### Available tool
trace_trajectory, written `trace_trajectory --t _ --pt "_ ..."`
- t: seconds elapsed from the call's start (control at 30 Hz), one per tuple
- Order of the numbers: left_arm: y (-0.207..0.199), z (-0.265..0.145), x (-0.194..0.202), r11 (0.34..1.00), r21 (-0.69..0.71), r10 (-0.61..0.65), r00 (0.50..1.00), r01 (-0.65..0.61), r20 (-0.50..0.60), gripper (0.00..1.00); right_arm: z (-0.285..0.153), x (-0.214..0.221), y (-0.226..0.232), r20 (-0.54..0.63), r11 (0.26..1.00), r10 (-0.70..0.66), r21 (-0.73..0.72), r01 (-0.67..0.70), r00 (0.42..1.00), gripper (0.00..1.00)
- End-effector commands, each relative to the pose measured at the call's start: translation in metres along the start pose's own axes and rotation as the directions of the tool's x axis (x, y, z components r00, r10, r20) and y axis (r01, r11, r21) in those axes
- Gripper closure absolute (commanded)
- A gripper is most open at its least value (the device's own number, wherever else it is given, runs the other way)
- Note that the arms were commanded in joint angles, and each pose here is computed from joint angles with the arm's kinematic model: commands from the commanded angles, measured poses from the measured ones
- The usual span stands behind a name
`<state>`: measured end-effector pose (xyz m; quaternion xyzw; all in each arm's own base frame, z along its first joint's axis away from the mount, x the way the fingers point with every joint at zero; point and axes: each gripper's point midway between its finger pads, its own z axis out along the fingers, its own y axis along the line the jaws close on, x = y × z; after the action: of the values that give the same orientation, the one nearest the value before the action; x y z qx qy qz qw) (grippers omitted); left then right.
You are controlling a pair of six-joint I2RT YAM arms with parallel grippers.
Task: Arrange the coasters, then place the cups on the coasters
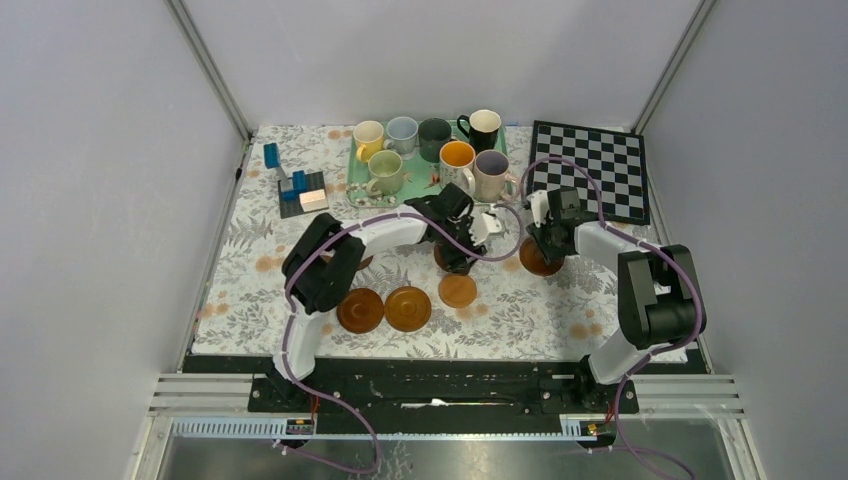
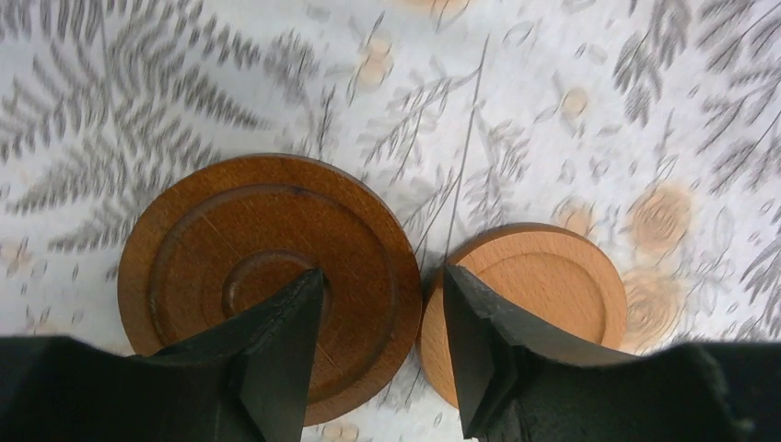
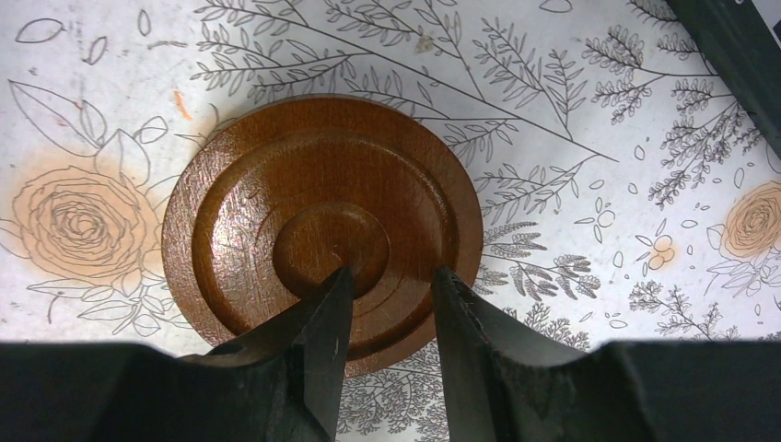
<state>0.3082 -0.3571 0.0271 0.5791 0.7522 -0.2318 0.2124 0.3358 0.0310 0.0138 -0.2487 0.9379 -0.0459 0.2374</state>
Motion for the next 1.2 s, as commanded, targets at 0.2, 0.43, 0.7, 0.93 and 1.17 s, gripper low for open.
trace_trajectory --t 0.2,0.43,0.7,0.93,1.17 --pt "-0.009 0.019 -0.051 0.998 0.066 -0.001 0.996 -0.005 0.088 0.44 0.002 0.05 -0.008 -0.161 1.0 0.002 0.002 -0.002 0.987 0.54" --pt "-0.012 -0.044 -0.053 1.0 0.023 0.005 0.991 -0.008 0.135 0.34 -0.018 0.018 -0.009 -0.064 0.999 -0.013 -0.037 0.011 0.998 0.46" --pt "-0.01 -0.108 0.038 0.999 -0.016 -0.027 0.995 0.029 0.096 0.21 -0.049 -0.024 0.026 0.1 0.989 -0.024 -0.142 0.038 0.995 0.4" --pt "-0.013 -0.105 0.078 0.998 -0.046 0.049 0.995 -0.045 0.09 0.2 -0.045 -0.06 0.084 0.159 0.971 -0.092 -0.204 0.124 0.983 0.38" --pt "-0.014 -0.095 0.092 0.991 -0.059 0.123 0.988 -0.118 0.089 0.21 -0.024 -0.093 0.117 0.166 0.958 -0.104 -0.249 0.144 0.981 0.37"
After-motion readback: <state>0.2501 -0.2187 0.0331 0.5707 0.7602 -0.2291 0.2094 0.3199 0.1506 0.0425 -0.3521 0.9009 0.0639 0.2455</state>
